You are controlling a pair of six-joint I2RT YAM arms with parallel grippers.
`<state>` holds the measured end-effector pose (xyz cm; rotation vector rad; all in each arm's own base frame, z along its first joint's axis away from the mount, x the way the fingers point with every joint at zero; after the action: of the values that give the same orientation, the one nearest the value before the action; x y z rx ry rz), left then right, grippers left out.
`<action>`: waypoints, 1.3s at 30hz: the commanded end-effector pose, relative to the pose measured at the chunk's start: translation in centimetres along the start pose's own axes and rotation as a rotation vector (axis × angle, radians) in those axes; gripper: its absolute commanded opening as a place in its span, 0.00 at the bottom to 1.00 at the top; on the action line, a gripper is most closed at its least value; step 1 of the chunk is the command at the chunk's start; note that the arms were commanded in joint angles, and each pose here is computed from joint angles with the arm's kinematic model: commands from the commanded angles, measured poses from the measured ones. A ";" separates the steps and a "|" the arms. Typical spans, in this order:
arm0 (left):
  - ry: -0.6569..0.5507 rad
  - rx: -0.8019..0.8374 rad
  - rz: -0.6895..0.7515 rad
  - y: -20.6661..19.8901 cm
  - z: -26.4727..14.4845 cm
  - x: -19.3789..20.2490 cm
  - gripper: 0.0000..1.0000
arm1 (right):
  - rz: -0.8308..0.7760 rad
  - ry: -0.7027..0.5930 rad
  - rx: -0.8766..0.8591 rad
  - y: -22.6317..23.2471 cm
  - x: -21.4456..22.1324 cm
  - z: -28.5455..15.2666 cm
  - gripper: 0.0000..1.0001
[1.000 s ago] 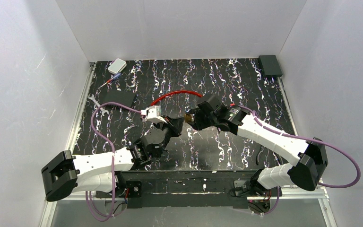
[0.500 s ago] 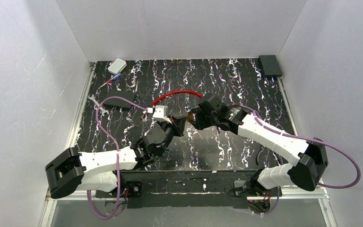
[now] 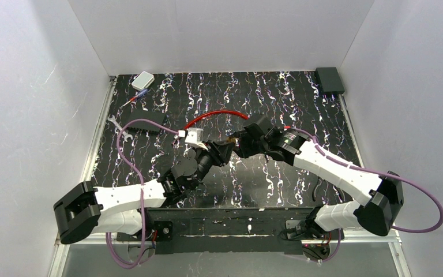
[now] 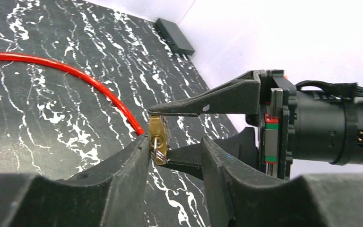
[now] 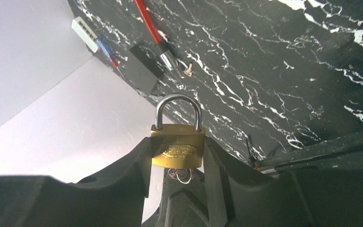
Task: Unlock with the key
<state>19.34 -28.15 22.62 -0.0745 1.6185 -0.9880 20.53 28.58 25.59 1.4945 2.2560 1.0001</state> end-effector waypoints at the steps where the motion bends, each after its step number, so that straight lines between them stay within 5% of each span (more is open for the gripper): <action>1: 0.044 0.059 0.004 -0.3 -1.4 0.0 0.45 | 0.229 0.093 -0.123 3.2 1.1 -3.1 0.01; 9: 0.029 0.025 0.033 0.9 -3.9 -2.1 0.75 | 0.231 0.051 -0.113 2.5 0.3 -2.9 0.01; 13: 0.040 0.027 0.050 0.9 -5.4 -3.7 0.83 | 0.226 0.040 -0.105 2.2 0.1 -2.8 0.01; 25: 0.208 0.049 -0.051 1.7 -4.8 -3.7 0.46 | 0.201 0.038 -0.085 1.7 0.2 -2.5 0.01; 39: 0.187 0.156 -0.001 -0.4 -4.3 -5.4 0.40 | 0.147 -0.035 -0.057 0.8 -0.7 -1.9 0.01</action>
<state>17.24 -23.25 24.91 0.0911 1.7703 -1.1311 19.65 27.97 26.35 1.4763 2.2368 1.0263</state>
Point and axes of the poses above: each gripper's point midway between its finger pads, its own z axis out along the fingers, its own y axis along the line the jaws close on, x = y × z, the point moved 5 cm from there along -z, back along the fingers, and after that the axes turned 4 degrees about -z, right-handed, at the moved point
